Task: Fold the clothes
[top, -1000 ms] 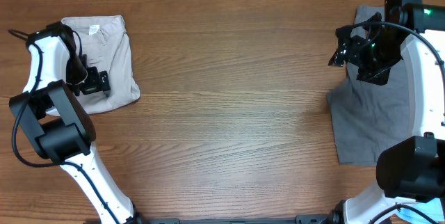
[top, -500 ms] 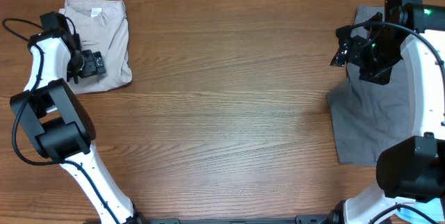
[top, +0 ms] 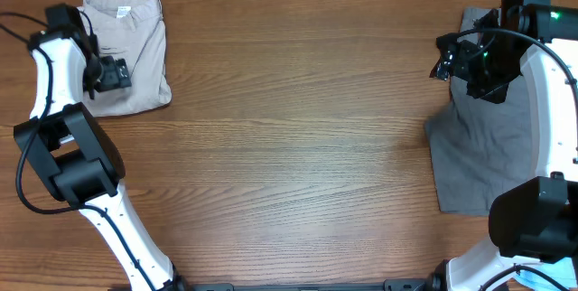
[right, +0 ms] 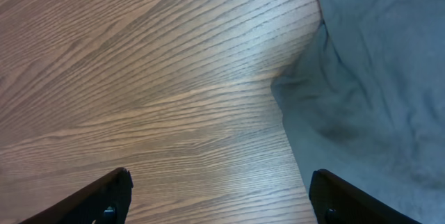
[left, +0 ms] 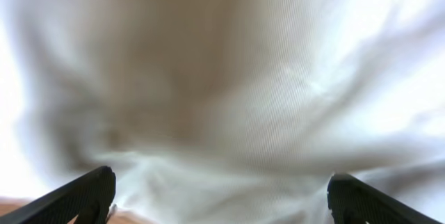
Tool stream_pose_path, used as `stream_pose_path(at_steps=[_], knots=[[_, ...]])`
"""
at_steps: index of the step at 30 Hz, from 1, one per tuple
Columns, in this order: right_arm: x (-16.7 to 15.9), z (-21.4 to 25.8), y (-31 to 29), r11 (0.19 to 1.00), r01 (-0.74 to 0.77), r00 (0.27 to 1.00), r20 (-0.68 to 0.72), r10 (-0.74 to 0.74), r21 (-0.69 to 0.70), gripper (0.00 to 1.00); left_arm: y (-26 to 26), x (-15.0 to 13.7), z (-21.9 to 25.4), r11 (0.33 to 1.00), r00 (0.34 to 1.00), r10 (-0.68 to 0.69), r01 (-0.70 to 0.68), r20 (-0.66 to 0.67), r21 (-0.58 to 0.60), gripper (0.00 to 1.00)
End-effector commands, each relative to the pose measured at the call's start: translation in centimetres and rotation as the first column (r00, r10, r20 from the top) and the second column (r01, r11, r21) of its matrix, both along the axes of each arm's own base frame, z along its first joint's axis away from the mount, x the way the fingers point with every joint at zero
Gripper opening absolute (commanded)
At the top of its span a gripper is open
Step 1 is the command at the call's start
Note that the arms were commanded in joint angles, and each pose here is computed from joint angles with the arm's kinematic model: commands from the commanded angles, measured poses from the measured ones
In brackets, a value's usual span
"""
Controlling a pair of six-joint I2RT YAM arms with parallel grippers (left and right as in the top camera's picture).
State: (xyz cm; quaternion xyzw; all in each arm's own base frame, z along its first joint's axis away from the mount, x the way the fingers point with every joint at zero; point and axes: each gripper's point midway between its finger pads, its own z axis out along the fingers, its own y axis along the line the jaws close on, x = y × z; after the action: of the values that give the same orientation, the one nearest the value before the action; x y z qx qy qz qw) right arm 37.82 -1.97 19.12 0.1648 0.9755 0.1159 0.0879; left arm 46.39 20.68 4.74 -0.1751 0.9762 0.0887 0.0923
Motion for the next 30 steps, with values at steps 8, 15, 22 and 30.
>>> stream_pose_path(at_steps=[8,15,22,30], knots=[[1.2,6.5,-0.1,0.999,-0.009,0.986,0.168,0.014,-0.035,0.86,-3.7,1.9,14.6,0.999,0.987,-0.041,0.039,0.155,0.011,1.0],[0.1,11.9,0.1,0.999,-0.003,0.958,0.286,0.019,-0.055,0.89,-12.3,2.6,19.3,0.976,0.949,-0.202,0.216,0.242,-0.035,1.0],[-1.2,11.5,0.3,0.998,-0.025,0.97,0.242,0.039,-0.057,0.89,-18.2,3.2,18.7,0.941,0.921,-0.32,0.336,0.222,-0.033,1.0],[-1.2,11.5,0.3,0.997,-0.042,0.968,0.244,0.056,-0.065,0.9,-20.2,5.4,13.4,0.917,0.907,-0.363,0.389,0.215,-0.092,1.0]])
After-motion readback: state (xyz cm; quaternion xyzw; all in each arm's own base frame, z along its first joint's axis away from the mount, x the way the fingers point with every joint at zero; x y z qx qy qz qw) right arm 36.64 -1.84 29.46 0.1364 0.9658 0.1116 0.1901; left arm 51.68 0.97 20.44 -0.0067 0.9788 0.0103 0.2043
